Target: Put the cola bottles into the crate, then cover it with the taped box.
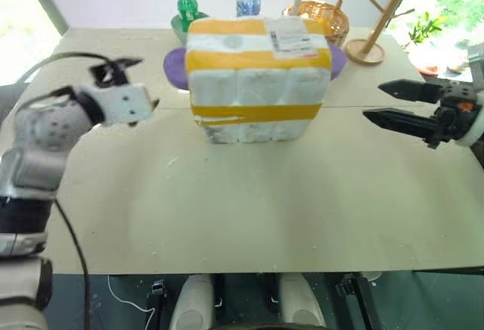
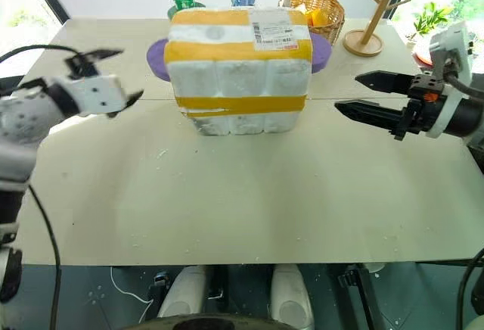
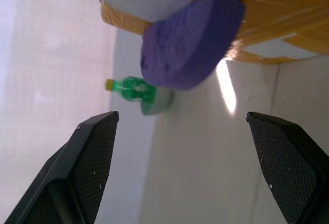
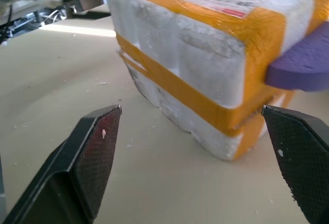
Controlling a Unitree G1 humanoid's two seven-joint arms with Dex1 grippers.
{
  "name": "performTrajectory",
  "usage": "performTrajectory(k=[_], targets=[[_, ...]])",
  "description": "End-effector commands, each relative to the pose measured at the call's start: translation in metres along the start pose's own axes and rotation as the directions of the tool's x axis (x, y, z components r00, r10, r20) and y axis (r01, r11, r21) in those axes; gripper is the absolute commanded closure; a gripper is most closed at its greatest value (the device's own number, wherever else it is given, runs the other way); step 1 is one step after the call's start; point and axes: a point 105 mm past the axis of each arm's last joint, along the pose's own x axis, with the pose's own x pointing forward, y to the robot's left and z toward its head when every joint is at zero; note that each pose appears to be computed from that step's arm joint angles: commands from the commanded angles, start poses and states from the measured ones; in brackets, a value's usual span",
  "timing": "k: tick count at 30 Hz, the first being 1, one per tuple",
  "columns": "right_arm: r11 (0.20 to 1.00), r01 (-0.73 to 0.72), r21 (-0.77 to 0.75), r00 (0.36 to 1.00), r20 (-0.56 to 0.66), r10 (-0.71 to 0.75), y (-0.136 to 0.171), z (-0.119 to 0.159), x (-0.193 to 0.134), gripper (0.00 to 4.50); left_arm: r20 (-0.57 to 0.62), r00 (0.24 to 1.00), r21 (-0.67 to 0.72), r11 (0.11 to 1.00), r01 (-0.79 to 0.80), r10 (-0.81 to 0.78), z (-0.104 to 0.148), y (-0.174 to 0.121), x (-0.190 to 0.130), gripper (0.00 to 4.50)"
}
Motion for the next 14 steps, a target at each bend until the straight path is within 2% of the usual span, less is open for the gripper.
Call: performTrajectory(k=[1, 2, 4, 6, 8, 11, 14], targets=[[0.997, 0.016, -0.073, 1.000, 0.008, -0.016, -0.010, 0.012, -0.007, 0.00, 0.109, 0.994, -0.198, 0.980, 0.035, -0.013, 0.017, 0.027, -0.034, 0.31], [0.997, 0.019, -0.077, 1.000, 0.010, -0.018, -0.014, 0.014, -0.007, 0.00, 0.097, 0.995, -0.301, 0.952, 0.046, -0.018, 0.011, 0.033, -0.040, 0.31], [0.996, 0.018, -0.083, 1.000, 0.011, -0.017, -0.019, 0.016, -0.006, 0.00, 0.091, 0.996, -0.417, 0.907, 0.060, -0.024, 0.007, 0.039, -0.046, 0.31], [0.995, -0.024, -0.099, 1.000, 0.012, 0.025, -0.020, 0.021, -0.001, 0.00, 0.186, 0.978, -0.585, 0.789, 0.186, -0.092, 0.015, 0.046, -0.060, 0.31], [0.991, -0.069, -0.111, 0.997, 0.007, 0.070, -0.017, 0.024, 0.004, 0.00, 0.264, 0.955, -0.680, 0.676, 0.285, -0.137, 0.023, 0.055, -0.073, 0.31], [0.985, -0.123, -0.122, 0.992, -0.003, 0.123, -0.012, 0.025, 0.009, 0.00, 0.288, 0.924, -0.696, 0.608, 0.382, -0.250, 0.031, 0.054, -0.086, 0.31], [0.983, -0.136, -0.123, 0.991, -0.004, 0.136, -0.011, 0.025, 0.012, 0.00, 0.284, 0.914, -0.690, 0.601, 0.404, -0.289, 0.033, 0.055, -0.091, 0.31]])
